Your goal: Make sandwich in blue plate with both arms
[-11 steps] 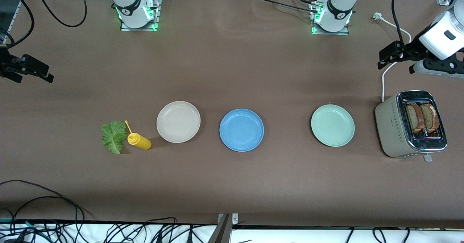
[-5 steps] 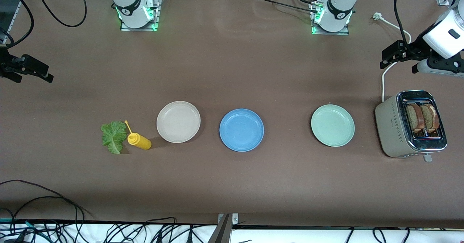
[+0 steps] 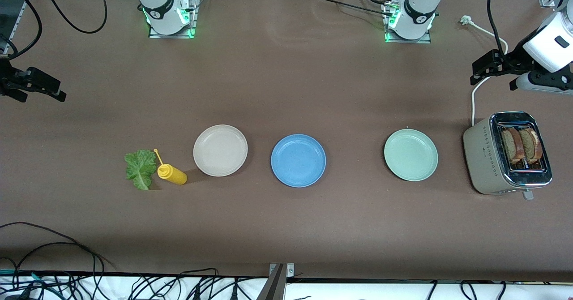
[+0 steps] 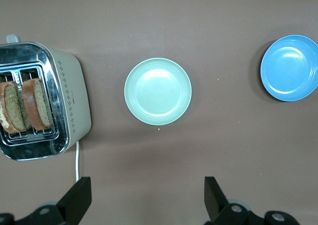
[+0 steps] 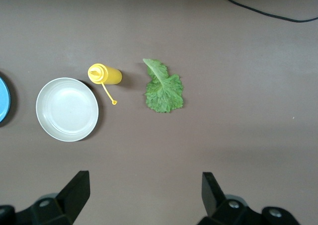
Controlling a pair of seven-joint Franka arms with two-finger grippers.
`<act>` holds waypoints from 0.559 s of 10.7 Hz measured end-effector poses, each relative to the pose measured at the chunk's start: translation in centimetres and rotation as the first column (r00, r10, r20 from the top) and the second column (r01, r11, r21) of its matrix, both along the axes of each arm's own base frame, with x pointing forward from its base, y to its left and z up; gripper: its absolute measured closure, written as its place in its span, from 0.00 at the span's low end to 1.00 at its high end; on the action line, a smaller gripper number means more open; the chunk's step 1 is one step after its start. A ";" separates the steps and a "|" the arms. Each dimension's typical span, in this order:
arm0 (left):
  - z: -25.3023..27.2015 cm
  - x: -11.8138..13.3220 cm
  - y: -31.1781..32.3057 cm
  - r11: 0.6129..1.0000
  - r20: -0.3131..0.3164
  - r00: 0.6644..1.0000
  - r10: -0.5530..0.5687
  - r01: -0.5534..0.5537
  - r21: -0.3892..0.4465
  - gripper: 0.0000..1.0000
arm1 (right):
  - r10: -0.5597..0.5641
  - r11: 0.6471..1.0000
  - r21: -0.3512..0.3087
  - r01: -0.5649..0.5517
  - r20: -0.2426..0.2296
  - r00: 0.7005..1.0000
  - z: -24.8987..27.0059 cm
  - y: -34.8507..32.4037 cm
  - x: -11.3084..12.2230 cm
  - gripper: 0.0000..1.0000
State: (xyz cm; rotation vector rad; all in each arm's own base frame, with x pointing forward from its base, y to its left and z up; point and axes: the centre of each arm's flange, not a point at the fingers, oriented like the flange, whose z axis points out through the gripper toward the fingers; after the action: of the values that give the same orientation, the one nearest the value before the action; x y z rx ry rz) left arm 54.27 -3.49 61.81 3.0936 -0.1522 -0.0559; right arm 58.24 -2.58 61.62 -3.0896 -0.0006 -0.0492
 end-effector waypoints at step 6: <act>-0.1 -0.6 0.5 1.000 -0.042 0.999 0.006 -0.006 0.002 0.00 | 0.001 1.000 0.000 -0.001 -0.006 1.000 -0.2 0.0 0.0 0.00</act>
State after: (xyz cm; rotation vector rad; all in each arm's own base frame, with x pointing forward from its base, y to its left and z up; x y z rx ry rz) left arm 53.69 -3.02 61.71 3.0921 -0.1412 -0.1205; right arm 58.26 -2.56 61.46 -3.0898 -0.0012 -0.0400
